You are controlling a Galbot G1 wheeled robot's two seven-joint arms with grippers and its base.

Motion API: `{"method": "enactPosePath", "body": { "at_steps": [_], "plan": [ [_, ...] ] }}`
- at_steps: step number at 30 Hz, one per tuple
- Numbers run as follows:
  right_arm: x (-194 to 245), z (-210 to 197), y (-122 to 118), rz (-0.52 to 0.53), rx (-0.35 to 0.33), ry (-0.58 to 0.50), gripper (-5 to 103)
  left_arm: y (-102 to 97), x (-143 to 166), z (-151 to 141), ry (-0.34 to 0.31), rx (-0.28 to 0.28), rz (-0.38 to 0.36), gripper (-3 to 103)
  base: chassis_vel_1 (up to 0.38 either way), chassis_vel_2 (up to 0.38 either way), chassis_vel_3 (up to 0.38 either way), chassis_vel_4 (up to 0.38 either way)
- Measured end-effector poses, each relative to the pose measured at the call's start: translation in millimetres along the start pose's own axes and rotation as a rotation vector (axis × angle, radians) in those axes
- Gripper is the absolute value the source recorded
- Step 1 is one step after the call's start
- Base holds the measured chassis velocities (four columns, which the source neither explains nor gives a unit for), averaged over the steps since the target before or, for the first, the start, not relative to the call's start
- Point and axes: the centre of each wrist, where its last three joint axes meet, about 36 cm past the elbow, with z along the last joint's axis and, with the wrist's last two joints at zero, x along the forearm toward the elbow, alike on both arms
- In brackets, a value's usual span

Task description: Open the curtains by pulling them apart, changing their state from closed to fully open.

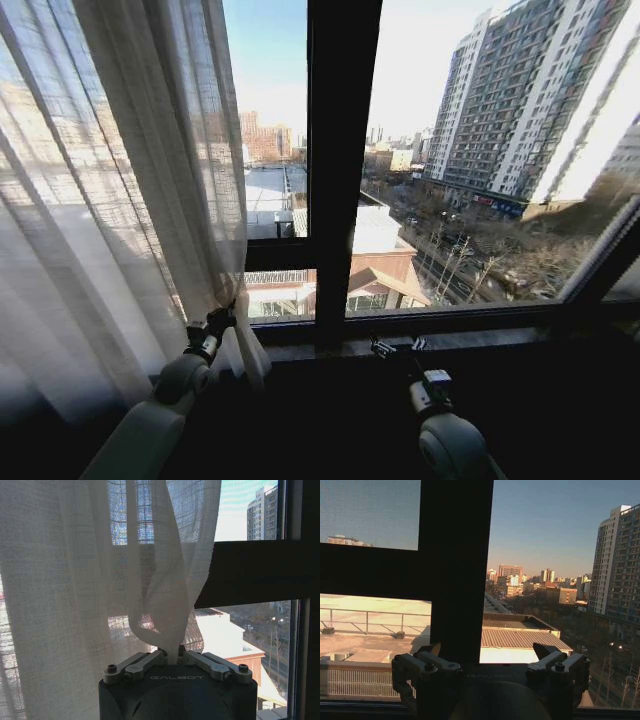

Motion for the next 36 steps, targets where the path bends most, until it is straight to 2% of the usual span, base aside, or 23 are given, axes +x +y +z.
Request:
{"method": "enactPosePath", "body": {
  "at_steps": [13,24,36],
  "plan": [
    [4,-3,4,-0.024,0.002,-0.004,100,8.0,19,-3,-0.01,0.002,-0.023,0,0.294,0.309,-0.288,-0.296],
    [8,-3,14,-0.053,0.001,-0.001,100,28.3,48,-8,-0.021,-0.012,-0.072,0,0.359,0.363,-0.364,-0.361],
    [12,-1,23,-0.08,0.0,0.006,100,38.4,70,-5,-0.01,-0.013,-0.08,0,0.344,0.355,-0.344,-0.336]
  ]
}}
